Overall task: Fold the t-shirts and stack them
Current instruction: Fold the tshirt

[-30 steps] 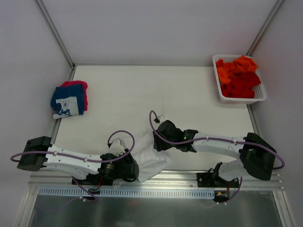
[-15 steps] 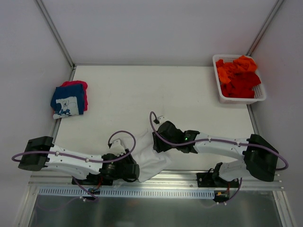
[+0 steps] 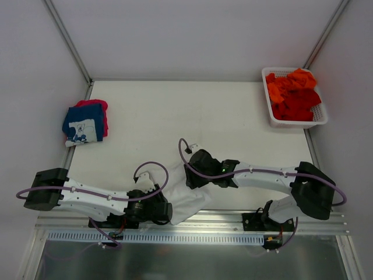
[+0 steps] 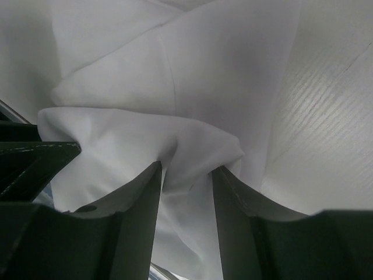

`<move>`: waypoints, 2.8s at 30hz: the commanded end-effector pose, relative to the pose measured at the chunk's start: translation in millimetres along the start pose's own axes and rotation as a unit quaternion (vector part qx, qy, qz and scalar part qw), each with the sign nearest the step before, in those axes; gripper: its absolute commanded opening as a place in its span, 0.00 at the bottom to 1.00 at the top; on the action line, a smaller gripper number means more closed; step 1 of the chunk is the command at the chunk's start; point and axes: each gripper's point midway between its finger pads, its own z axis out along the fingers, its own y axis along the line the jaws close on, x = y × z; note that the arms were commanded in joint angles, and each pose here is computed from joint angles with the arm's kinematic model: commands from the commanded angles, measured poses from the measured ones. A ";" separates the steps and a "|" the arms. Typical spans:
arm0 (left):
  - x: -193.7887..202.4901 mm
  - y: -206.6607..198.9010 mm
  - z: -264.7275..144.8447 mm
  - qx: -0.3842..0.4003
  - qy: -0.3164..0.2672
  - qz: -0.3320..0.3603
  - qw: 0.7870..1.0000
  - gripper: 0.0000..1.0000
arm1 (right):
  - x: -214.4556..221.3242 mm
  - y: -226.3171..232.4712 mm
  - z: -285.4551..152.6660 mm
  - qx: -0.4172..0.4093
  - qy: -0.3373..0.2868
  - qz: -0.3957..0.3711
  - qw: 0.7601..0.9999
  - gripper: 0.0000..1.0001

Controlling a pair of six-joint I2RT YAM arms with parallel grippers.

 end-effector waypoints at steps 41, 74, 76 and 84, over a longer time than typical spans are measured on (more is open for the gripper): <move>-14.5 -10.9 -3.9 -0.006 -0.040 0.021 0.999 0.00 | -50.4 -10.5 -16.6 0.022 -0.053 -0.028 0.998 0.00; -102.8 -4.6 -40.5 -0.084 -0.181 0.025 0.980 0.00 | -111.5 17.8 -17.3 -0.014 -0.090 -0.048 0.995 0.00; -105.4 -6.8 -41.3 -0.087 -0.186 0.027 0.978 0.00 | -116.2 16.9 -17.6 -0.014 -0.093 -0.046 0.994 0.00; -117.6 -5.2 -44.5 -0.097 -0.203 0.015 0.974 0.00 | -135.3 18.0 -17.5 -0.020 -0.104 -0.048 0.993 0.00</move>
